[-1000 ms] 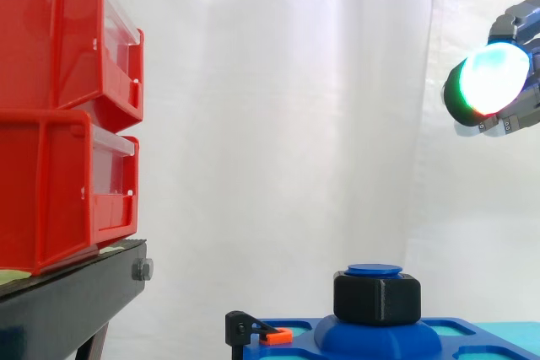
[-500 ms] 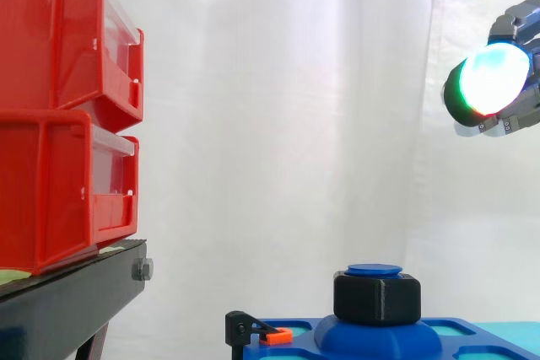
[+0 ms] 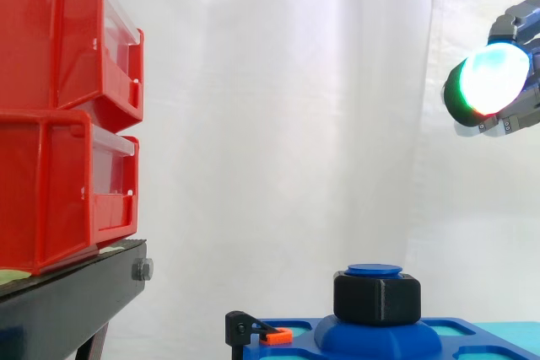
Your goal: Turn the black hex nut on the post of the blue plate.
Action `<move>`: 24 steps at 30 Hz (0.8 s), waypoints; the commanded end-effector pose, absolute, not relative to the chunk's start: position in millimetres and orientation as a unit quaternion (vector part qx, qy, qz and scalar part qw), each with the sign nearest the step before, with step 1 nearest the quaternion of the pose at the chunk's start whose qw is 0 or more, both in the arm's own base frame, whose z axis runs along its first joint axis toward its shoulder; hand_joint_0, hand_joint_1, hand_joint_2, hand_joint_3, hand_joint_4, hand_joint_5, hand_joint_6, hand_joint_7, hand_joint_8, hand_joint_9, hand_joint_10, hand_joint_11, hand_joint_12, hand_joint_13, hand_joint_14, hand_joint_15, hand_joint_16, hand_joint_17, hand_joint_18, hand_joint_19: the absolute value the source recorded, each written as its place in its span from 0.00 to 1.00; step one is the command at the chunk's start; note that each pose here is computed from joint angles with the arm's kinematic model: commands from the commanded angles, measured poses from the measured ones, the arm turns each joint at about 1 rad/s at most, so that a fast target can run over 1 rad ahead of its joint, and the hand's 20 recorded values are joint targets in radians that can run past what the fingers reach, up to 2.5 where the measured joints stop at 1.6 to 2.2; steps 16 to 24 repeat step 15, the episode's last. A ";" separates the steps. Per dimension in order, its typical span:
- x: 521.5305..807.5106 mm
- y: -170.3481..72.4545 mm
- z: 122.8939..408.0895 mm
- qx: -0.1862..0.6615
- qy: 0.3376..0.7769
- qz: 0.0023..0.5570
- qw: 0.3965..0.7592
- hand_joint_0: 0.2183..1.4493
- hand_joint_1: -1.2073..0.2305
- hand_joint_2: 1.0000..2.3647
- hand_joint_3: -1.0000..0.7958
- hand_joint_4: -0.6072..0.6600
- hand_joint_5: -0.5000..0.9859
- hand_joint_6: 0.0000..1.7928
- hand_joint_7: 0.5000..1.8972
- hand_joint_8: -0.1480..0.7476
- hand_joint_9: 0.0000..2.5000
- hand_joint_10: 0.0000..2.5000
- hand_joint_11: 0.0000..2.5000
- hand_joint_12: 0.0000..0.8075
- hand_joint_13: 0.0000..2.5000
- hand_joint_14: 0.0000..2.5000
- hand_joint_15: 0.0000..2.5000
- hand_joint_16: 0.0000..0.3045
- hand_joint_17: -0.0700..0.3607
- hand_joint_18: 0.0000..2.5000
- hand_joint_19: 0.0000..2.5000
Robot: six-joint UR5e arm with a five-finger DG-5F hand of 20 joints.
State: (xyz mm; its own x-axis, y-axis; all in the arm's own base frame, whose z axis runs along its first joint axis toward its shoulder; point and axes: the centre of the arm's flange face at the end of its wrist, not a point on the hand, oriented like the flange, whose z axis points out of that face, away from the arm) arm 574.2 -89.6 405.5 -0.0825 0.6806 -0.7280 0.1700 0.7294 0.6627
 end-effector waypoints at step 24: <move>574.2 -89.6 405.5 0.302 0.705 0.211 0.606 0.19 0.59 0.00 0.28 0.54 0.16 0.28 0.14 0.26 0.00 0.00 0.00 0.35 0.00 0.00 0.01 0.15 0.40 0.00 0.05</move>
